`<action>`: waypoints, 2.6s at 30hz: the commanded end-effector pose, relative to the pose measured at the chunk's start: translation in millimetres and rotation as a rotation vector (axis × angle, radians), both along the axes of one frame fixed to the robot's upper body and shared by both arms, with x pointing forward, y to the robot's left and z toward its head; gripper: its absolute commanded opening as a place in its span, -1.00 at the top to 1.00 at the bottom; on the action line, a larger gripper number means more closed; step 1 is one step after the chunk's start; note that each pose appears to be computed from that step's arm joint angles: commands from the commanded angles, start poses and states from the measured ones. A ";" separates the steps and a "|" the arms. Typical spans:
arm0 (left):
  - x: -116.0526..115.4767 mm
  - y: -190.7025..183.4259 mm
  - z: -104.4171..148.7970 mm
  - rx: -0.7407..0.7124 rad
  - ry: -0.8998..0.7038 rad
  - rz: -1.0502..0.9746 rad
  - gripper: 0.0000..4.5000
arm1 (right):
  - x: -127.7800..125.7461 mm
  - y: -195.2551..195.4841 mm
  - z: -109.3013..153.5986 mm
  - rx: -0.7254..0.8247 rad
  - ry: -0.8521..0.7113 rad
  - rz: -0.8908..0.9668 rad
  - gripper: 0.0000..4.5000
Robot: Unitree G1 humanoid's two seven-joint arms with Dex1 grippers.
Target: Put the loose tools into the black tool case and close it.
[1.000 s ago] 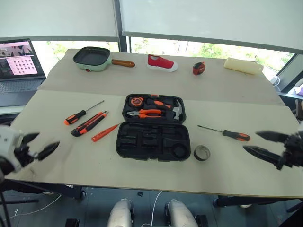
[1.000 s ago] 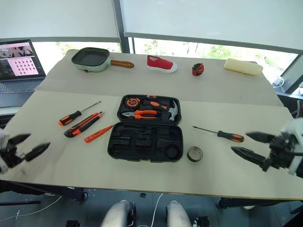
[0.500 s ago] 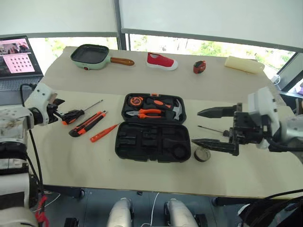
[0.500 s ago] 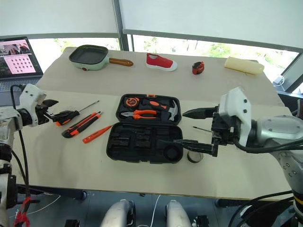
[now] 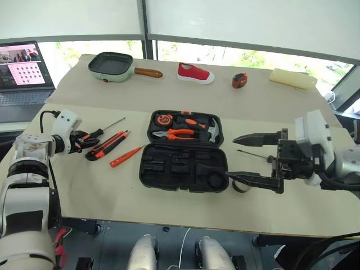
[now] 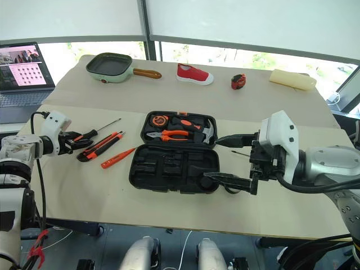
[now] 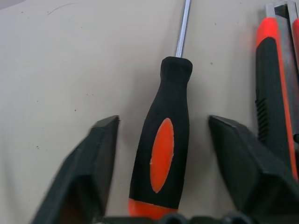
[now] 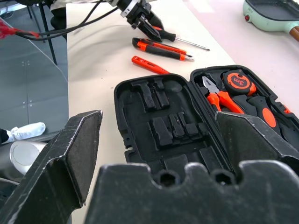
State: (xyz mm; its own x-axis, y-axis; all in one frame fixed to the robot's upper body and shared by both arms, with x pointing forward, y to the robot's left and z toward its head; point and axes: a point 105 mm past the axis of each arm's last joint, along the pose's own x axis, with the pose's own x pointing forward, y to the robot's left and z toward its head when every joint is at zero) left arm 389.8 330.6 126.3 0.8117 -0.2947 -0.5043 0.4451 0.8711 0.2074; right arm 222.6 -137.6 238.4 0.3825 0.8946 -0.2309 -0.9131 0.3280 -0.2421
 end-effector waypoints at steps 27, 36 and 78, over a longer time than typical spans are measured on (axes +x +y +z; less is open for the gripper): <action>-26.5 -219.4 44.2 0.262 -0.187 -1.098 0.60 | 17.3 -51.5 -54.0 -0.064 0.110 -0.275 -1.00; -18.3 -222.0 26.0 0.310 -0.167 -1.104 0.60 | 14.5 -45.2 -55.0 -0.061 0.091 -0.271 -1.00; -14.3 -250.9 -15.9 0.387 -0.087 -1.164 0.97 | 12.1 -31.8 -58.9 -0.003 0.110 -0.252 -1.00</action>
State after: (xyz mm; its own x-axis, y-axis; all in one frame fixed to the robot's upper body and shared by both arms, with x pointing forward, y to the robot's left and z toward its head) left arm 376.8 76.8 128.3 0.2073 -0.7451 -0.6340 0.8748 -0.1489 0.4610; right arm 235.0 -173.0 171.7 0.5653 0.7640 -0.3110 -0.8213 0.5564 -0.1259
